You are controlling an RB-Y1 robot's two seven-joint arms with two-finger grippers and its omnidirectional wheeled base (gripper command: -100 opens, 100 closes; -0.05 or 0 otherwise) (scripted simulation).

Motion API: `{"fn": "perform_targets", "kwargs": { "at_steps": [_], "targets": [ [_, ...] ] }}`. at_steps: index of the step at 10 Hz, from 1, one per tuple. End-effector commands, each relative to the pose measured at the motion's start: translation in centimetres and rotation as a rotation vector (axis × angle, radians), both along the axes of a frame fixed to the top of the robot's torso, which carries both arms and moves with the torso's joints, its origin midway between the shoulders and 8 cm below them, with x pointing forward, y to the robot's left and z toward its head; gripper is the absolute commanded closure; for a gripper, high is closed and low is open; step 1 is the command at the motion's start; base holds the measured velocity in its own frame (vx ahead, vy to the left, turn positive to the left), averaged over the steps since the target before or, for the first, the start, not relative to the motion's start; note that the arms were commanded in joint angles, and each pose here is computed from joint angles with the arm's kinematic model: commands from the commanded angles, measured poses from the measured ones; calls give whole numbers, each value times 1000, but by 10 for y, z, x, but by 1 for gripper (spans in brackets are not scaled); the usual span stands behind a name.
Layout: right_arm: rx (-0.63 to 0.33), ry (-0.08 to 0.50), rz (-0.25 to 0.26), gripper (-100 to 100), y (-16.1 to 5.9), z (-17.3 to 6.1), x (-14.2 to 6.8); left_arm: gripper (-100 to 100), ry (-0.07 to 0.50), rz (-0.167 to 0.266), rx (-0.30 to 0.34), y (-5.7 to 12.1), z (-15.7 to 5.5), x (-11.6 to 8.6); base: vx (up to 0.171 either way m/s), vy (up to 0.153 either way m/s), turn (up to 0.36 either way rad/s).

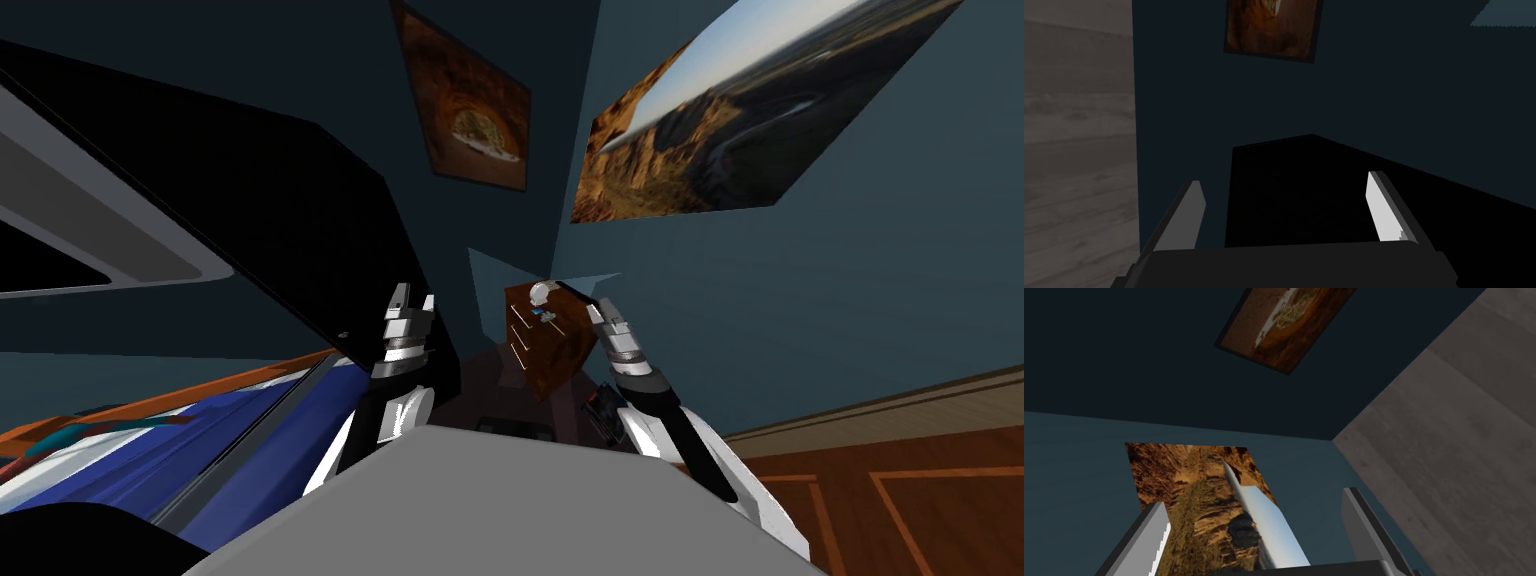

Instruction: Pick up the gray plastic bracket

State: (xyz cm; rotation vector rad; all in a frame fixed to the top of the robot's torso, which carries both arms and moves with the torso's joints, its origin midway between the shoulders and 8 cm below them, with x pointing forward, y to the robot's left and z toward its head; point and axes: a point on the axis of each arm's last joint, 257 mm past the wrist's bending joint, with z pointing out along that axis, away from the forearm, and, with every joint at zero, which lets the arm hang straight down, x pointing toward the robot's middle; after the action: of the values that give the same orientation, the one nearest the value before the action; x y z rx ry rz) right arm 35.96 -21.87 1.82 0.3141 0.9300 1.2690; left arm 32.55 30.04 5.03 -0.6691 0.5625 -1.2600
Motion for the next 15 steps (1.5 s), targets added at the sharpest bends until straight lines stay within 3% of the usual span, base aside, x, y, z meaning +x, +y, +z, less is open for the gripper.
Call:
{"fn": "perform_targets", "kwargs": {
  "at_steps": [1, 8, 15],
  "targets": [
    [-36, 10, 12, -100, 4, -6, 2, 0, 0, 0, 0, 0, 0, 0, -30, 59, 27],
    [-292, 86, 80, -100, 21, -60, 14, 0, 0, 0, 0, 0, 0, 0, -32, 77, 53],
    [-552, 145, 132, -100, 18, -112, 18, 0, 0, 0, 0, 0, 0, 0, -19, 77, 54]
  ]
}}
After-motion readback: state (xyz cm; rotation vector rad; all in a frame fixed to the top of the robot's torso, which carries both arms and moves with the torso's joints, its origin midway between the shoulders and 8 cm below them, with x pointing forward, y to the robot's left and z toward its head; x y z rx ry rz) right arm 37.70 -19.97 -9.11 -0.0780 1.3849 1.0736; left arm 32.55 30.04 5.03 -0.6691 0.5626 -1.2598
